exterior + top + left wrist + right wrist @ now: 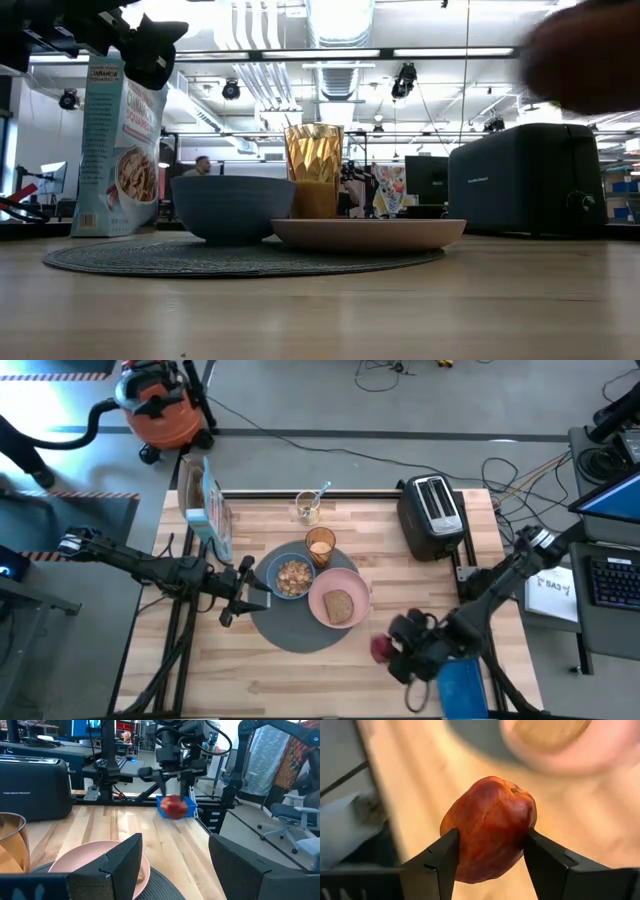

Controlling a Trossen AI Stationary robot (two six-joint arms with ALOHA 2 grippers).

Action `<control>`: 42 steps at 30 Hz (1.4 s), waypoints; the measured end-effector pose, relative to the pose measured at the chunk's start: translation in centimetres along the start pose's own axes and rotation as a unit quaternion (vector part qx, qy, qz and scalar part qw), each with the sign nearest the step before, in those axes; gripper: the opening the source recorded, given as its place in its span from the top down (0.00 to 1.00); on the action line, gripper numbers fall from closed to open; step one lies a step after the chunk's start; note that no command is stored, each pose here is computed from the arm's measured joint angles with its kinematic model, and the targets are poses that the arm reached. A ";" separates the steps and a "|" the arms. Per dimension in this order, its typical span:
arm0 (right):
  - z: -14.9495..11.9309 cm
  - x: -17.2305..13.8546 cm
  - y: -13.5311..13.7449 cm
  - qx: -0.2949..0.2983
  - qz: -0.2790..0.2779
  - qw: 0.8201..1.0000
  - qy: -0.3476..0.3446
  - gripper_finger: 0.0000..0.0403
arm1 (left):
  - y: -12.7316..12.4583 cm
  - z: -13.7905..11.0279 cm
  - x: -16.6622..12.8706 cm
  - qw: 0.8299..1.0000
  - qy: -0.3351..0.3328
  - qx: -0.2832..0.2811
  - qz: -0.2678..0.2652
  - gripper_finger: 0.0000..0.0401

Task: Arrange a breakfast setting
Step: Put the apple on the pink plate, then put the blue spoon on the gray table mat to the bottom left of the blue bowl

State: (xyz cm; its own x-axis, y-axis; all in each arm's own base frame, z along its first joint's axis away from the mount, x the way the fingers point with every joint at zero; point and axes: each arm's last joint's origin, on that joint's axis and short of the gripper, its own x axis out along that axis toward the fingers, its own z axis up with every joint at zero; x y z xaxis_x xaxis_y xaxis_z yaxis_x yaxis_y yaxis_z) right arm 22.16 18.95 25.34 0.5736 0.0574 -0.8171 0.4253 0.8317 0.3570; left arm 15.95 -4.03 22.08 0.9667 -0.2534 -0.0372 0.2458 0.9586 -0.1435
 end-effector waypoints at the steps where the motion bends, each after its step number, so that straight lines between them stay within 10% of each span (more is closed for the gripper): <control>1: 0.5 0.4 -0.2 -0.013 -0.015 1.000 -0.021 0.55 | 0.0 0.0 0.0 1.000 0.000 0.000 0.000 0.47; 16: 10.1 8.5 -7.1 -0.010 -0.226 0.972 -0.070 0.55 | 0.0 0.1 0.0 1.000 -0.006 -0.008 -0.001 0.47; 29: 11.3 11.5 -9.0 -0.023 -0.261 0.965 -0.024 0.47 | 0.0 0.1 0.0 1.000 -0.006 -0.011 -0.002 0.47; 42: 12.6 6.6 -8.2 0.000 -0.199 0.977 -0.079 0.35 | -0.1 0.6 0.0 0.999 -0.030 -0.013 -0.006 0.47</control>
State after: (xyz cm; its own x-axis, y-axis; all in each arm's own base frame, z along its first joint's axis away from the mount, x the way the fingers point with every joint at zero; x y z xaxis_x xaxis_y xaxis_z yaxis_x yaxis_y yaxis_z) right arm 31.32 5.59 22.73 0.4644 -0.3558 -0.8110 0.6362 0.7710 0.0260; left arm 15.95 -4.05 22.68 0.9667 -0.2550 0.0241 0.2553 0.9519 -0.1692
